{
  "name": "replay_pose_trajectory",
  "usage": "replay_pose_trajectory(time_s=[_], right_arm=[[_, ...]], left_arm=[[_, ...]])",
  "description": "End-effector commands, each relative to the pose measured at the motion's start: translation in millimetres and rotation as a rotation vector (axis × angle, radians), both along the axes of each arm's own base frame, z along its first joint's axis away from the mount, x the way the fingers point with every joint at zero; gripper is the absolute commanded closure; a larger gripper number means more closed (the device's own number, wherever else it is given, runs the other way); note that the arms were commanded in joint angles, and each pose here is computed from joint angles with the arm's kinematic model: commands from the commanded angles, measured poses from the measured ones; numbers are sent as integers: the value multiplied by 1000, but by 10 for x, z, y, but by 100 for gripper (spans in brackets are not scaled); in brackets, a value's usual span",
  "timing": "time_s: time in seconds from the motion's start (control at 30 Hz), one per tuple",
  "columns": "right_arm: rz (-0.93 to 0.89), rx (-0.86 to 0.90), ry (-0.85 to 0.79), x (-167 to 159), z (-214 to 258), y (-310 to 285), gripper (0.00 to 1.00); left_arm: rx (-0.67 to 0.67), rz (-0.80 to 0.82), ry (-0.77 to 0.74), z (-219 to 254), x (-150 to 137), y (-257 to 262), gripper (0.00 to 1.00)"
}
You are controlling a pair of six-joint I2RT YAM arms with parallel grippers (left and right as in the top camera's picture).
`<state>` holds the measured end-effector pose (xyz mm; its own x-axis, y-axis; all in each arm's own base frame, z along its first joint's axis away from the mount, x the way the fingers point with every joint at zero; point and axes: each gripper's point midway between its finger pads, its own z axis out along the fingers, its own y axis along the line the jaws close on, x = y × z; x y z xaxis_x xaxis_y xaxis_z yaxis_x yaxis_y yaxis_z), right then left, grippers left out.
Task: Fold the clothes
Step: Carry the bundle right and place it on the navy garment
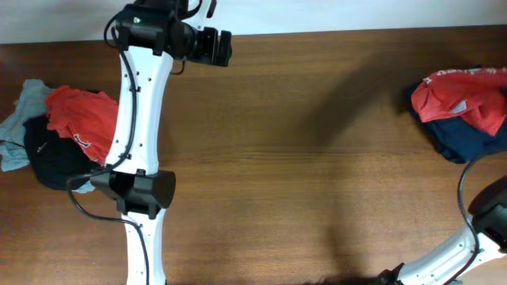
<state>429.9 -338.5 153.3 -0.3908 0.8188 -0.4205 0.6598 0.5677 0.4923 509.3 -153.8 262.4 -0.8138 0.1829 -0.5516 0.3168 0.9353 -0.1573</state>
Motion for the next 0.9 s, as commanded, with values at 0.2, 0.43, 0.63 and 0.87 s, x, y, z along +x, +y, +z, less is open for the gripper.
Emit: replay_pose_trajectory(time_s=[0.2, 0.43, 0.63, 0.87], right_arm=[[-115, 58, -41, -381, 15, -484, 1], [-184, 160, -59, -668, 547, -290, 1], [-112, 197, -47, -885, 957, 182, 1], [65, -122, -187, -701, 1564, 183, 37]], left_arm=[[3, -28, -30, 5, 44, -140, 1], [3, -28, -29, 5, 43, -140, 1], [2, -27, -33, 11, 50, -140, 1], [-3, -30, -41, 25, 65, -152, 1]])
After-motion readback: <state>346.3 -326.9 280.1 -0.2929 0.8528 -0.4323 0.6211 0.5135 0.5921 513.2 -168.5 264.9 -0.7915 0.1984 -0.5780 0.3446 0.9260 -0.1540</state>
